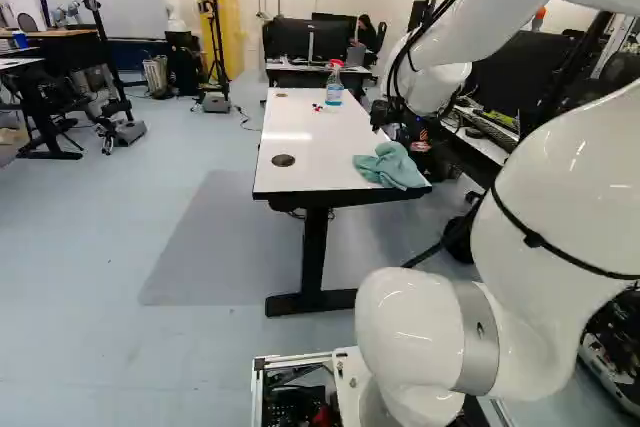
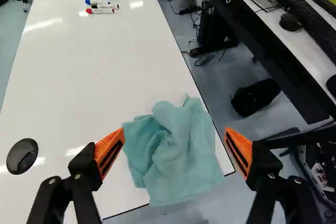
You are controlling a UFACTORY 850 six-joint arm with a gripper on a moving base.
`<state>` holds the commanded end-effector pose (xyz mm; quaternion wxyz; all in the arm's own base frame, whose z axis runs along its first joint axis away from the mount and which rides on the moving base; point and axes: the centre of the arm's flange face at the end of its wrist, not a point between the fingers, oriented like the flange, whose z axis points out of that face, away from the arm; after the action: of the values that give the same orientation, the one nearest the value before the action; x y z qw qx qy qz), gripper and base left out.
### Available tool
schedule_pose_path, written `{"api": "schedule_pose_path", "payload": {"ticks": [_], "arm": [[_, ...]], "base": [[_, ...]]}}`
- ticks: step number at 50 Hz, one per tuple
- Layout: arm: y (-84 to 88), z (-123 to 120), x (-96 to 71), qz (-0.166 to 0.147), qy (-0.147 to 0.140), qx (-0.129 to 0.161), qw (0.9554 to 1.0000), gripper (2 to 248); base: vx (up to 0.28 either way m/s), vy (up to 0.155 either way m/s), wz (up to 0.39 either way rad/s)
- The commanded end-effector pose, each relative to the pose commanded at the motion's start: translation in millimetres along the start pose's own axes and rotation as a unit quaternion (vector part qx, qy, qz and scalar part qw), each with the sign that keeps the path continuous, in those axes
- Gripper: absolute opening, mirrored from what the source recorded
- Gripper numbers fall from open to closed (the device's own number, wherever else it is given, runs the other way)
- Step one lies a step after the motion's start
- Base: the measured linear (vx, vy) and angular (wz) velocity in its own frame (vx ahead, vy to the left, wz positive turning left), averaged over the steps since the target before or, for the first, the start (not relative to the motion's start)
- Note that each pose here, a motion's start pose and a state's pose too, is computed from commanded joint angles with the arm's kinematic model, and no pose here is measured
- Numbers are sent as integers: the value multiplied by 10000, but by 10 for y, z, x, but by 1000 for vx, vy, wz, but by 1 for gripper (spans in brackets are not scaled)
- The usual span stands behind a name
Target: Clean the table with the green towel
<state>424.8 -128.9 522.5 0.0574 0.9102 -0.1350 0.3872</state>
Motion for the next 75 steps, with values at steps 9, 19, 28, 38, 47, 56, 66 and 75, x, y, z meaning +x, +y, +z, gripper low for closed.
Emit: {"api": "schedule_pose_path", "payload": {"ticks": [9,19,28,38,47,56,66,75], "arm": [[-129,-120,19,-101,115,108,9998,247],[-274,-204,-3,-218,171,234,9993,247],[-406,-240,-41,-325,176,349,9987,247],[-551,-278,-82,-445,181,480,9977,247],[-681,-312,-117,-555,185,598,9965,247],[-782,-337,-143,-640,187,691,9954,247],[-784,-332,-157,-642,201,694,9953,247],[-788,-320,-193,-646,234,703,9952,247]], "base": [[0,0,0],[0,0,0],[0,0,0],[0,0,0],[0,0,0],[0,0,0],[0,0,0],[0,0,0]]}}
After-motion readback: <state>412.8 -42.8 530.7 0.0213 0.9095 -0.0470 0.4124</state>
